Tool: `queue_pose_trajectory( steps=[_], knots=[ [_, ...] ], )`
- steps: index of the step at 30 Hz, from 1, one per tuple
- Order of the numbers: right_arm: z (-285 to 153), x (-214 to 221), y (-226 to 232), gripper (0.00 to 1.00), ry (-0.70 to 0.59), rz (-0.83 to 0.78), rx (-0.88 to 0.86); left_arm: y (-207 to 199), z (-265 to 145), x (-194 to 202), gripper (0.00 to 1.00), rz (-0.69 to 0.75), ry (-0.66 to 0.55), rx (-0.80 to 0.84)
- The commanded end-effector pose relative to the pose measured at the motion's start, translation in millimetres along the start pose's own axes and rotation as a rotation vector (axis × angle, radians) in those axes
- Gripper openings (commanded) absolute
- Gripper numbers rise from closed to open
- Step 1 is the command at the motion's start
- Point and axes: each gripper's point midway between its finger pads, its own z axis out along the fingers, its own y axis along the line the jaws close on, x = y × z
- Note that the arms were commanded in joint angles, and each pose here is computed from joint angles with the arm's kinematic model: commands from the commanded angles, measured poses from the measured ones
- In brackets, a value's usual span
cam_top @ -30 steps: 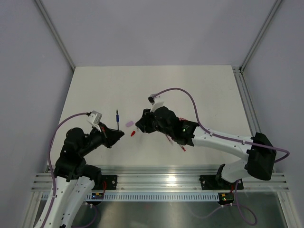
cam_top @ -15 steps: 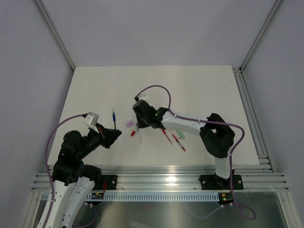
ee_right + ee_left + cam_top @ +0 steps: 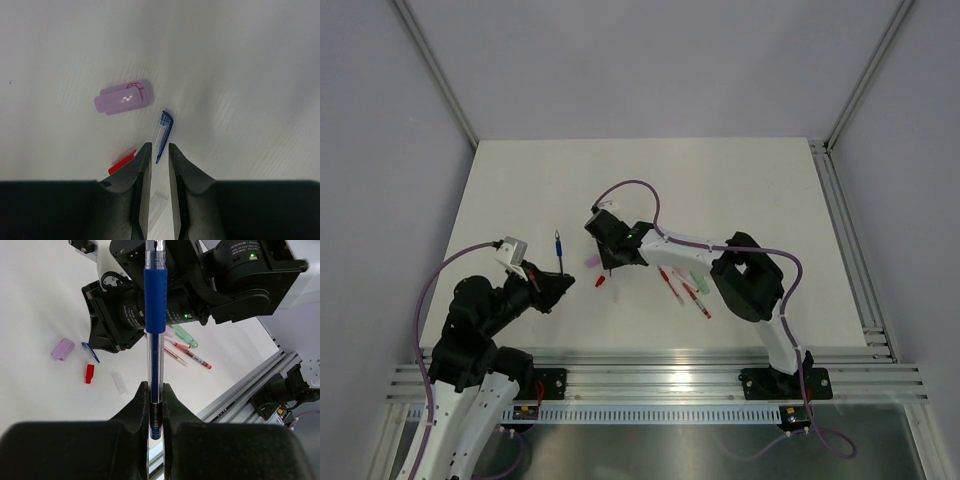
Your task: Insert the pens into the pen caps
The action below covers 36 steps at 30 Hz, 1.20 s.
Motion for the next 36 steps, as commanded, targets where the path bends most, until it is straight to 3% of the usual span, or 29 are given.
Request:
queue_pose_trajectory(
  steps=[1, 11, 27, 36],
  knots=[
    [0.9, -12.4, -0.3, 0.26, -0.011, -0.024, 0.012, -9.7, -7.2, -24.0, 0.0, 0.042, -0.076, 0.011],
    [17.4, -1.4, -4.0, 0.2, 0.036, -0.061, 0.041, -10.7, -5.5, -22.1, 0.0, 0.04, -0.067, 0.022],
    [24.0, 5.8, -17.2, 0.25, 0.057, -0.108, 0.106, -11.5, -5.5, -22.4, 0.0, 0.04, -0.07, 0.026],
    [12.1, 11.4, -46.0, 0.21, 0.05, -0.123, 0.155, -10.5, -4.5, -22.0, 0.0, 0.037, -0.065, 0.023]
  ],
)
